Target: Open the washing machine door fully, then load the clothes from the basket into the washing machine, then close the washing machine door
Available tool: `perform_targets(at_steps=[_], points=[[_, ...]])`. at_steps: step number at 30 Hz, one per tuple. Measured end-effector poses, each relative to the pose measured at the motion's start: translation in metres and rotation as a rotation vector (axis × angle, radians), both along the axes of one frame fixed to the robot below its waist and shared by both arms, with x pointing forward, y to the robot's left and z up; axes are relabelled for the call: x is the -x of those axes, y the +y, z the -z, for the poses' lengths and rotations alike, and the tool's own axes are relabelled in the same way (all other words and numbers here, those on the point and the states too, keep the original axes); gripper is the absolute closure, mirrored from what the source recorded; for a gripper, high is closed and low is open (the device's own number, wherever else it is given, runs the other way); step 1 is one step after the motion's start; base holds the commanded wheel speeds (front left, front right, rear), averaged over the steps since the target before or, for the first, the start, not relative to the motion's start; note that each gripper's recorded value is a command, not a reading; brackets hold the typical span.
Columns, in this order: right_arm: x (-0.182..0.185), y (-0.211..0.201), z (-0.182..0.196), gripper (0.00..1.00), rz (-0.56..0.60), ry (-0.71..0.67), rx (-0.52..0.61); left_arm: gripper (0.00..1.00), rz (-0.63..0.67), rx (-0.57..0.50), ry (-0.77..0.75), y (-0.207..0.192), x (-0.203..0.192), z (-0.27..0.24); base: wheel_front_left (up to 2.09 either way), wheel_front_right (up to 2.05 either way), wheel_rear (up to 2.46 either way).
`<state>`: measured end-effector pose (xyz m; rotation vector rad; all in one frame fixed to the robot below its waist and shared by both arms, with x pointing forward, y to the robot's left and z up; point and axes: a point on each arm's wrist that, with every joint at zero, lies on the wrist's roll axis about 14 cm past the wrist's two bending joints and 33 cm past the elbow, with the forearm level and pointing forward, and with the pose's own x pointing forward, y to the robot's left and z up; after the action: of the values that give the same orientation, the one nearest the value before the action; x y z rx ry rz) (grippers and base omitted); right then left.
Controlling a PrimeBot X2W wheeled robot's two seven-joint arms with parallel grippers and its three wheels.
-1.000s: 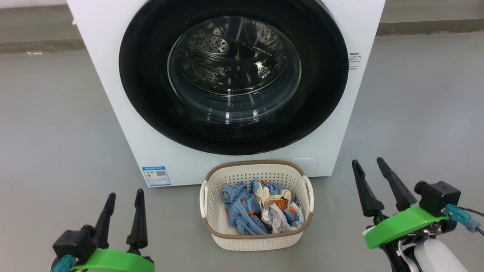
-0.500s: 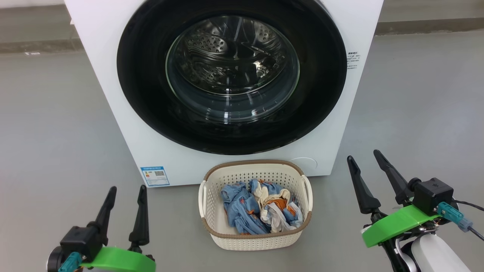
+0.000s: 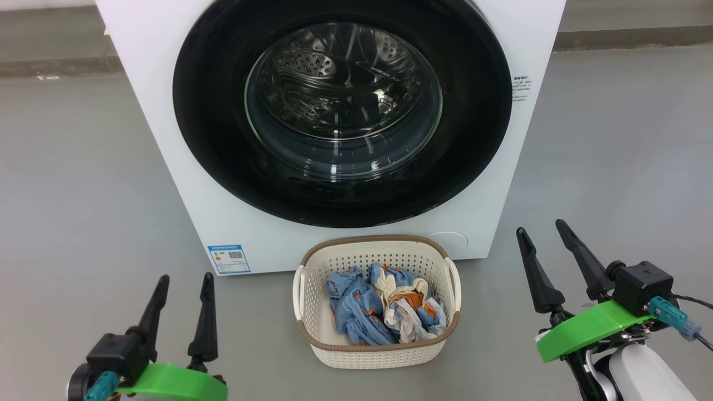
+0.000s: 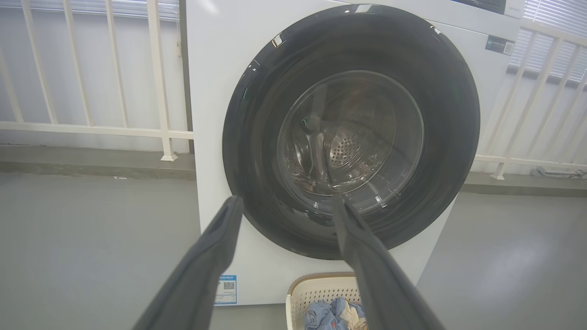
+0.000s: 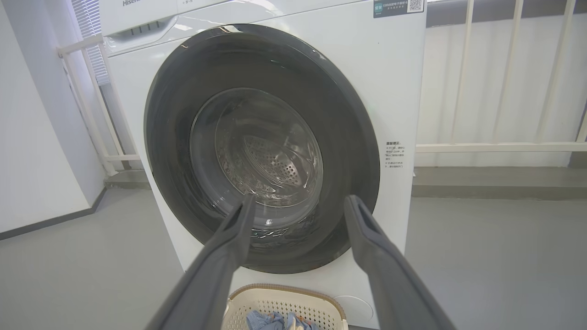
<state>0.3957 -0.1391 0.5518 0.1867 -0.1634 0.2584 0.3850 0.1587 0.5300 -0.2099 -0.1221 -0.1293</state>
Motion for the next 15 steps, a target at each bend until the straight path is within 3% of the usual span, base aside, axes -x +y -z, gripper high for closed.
perform_targets(at_steps=[15], points=[[-0.001,0.0007,0.0024,0.0,-0.001,0.007,0.001,0.0,-0.011,0.009,0.007,0.0038,-0.0003,0.0021,0.0,0.0,0.0]])
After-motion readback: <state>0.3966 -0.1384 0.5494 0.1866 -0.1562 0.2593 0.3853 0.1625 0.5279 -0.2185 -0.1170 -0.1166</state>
